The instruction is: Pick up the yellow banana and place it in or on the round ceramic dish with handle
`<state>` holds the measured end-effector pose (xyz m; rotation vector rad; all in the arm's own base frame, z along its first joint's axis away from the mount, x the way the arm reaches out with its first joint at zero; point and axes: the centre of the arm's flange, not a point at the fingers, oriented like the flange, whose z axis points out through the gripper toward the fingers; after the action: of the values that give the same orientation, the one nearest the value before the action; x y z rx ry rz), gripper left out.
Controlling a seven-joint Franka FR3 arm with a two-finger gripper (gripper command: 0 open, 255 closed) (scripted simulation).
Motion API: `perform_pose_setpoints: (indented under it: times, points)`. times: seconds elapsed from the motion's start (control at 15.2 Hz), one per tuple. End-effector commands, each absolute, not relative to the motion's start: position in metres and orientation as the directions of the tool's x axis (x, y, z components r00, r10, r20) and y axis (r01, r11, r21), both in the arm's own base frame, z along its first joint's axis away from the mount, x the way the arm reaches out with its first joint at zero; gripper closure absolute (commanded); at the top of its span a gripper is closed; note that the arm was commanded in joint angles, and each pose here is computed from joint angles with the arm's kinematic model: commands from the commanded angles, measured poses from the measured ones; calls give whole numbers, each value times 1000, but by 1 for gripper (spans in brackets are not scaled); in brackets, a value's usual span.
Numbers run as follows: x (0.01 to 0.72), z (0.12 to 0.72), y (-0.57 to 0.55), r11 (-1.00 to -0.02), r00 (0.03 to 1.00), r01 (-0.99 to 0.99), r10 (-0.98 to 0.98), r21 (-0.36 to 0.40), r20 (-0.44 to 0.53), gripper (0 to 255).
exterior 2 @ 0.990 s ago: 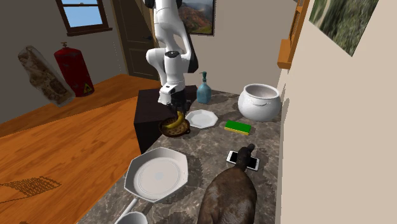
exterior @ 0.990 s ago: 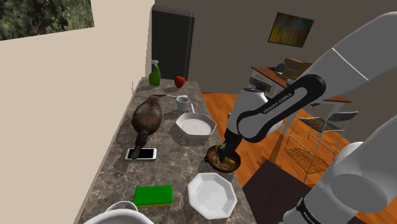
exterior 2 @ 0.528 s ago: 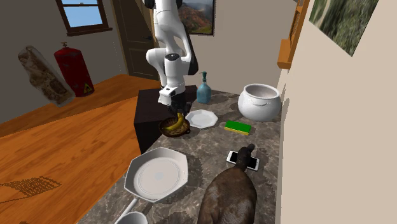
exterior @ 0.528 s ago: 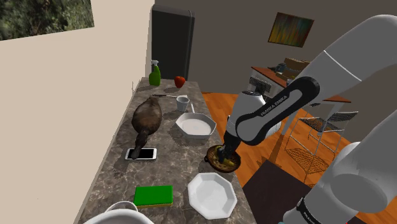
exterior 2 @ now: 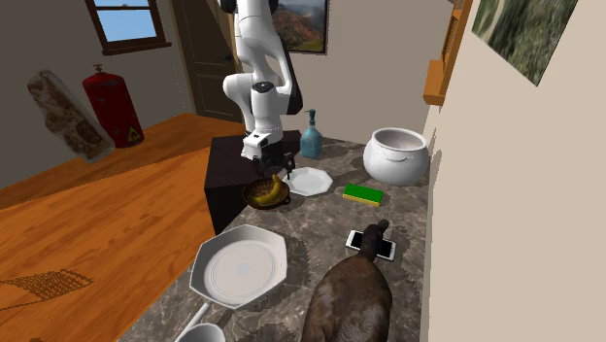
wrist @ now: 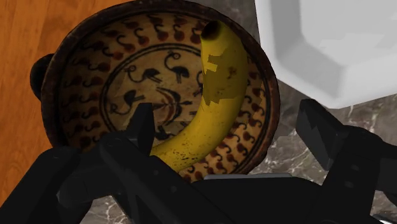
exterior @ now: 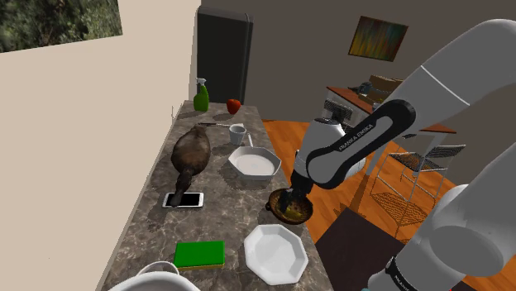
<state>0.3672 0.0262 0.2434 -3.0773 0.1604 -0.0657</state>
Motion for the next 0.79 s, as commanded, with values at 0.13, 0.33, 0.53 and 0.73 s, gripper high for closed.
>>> perform_pose_setpoints:
  times: [0.13,0.33,0.53,0.73]
  points:
    - [365,283,24,-993,994,-103,-105,-62,39,0]
    - [365,293,23,-993,994,-103,-105,-61,39,0]
    - [365,293,23,-993,994,-103,-105,-62,39,0]
    - [365,293,23,-993,994,-103,-105,-62,39,0]
